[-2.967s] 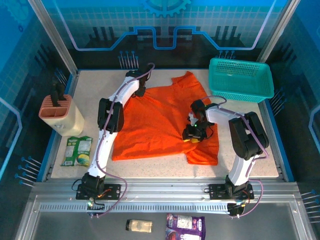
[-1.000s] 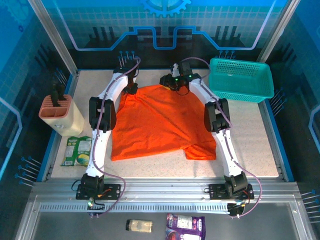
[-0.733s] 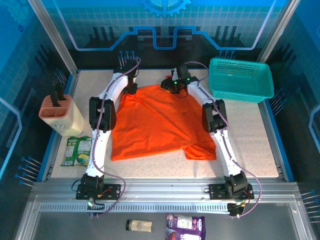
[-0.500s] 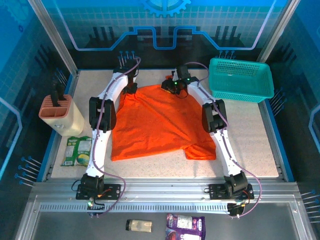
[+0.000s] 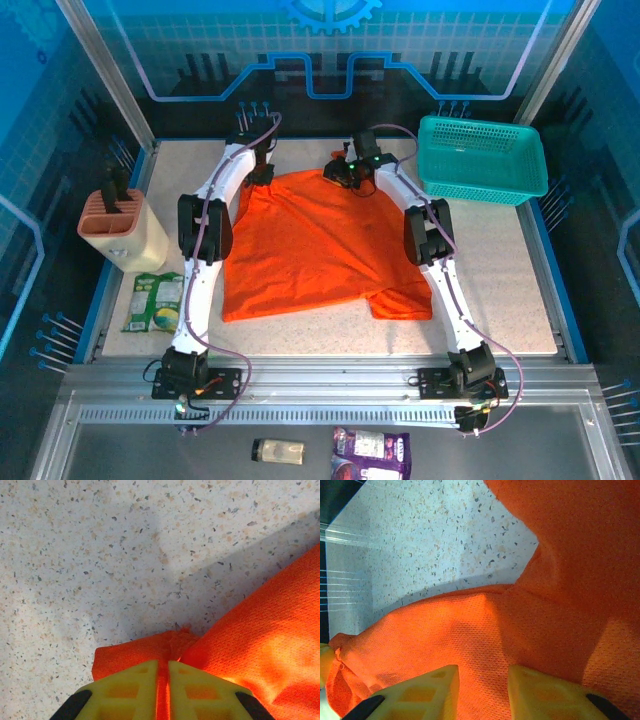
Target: Fold the inside-out t-shirt
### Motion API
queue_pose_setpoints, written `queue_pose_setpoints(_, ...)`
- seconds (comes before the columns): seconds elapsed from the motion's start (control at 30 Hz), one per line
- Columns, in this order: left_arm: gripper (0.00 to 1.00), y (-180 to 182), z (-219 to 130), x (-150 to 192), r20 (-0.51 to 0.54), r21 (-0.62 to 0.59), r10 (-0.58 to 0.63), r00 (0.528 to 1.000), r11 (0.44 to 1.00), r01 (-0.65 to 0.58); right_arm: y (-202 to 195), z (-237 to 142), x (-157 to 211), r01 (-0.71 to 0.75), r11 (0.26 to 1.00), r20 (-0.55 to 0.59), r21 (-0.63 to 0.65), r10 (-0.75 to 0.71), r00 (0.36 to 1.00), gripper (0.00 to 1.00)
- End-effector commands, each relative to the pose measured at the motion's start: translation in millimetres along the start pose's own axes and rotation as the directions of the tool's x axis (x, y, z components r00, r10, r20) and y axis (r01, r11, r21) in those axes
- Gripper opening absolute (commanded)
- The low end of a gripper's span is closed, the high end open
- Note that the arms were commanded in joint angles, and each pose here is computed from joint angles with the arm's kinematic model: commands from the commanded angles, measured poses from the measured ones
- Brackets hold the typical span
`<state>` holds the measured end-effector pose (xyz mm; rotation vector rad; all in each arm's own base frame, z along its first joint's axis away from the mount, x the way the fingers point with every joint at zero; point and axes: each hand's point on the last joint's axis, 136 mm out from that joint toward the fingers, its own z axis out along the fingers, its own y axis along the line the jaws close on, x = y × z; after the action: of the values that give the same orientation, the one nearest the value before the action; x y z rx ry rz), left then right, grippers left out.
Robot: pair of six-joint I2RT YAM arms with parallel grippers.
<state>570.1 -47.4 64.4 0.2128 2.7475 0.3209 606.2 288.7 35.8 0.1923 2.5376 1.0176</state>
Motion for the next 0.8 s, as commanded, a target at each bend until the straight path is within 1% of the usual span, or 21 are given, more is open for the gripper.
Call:
queue_pose_setpoints(0.0,0.13,-1,2,1,-0.015,0.019,-0.008,1.0,1.0,0.008,-35,13,16,-0.043,0.996,-0.047,0.08,0.047,0.998,0.33)
queue_pose_setpoints(0.2,0.16,-9,13,9,-0.053,0.058,-0.018,0.998,0.998,0.021,-35,12,14,-0.049,0.996,-0.042,0.078,0.052,0.998,0.33)
queue_pose_setpoints(0.37,0.2,-10,13,9,-0.055,0.074,-0.03,0.998,0.997,0.034,-35,11,12,-0.048,0.996,-0.038,0.079,0.051,0.998,0.33)
queue_pose_setpoints(0.43,0.19,-10,13,8,-0.053,0.072,-0.031,0.998,0.997,0.035,-35,11,13,-0.048,0.996,-0.04,0.08,0.051,0.998,0.33)
queue_pose_setpoints(0.57,0.14,-4,12,7,-0.047,0.045,-0.029,0.998,0.998,0.031,-37,11,14,-0.047,0.995,-0.044,0.086,0.051,0.998,0.32)
queue_pose_setpoints(0.67,0.12,0,9,5,-0.042,0.037,-0.035,0.999,0.999,0.037,-38,11,15,-0.046,0.995,-0.047,0.093,0.05,0.998,0.32)
queue_pose_setpoints(0.77,0.06,4,5,2,-0.028,0.03,-0.041,0.999,0.999,0.042,-42,11,15,-0.051,0.993,-0.046,0.104,0.056,0.997,0.32)
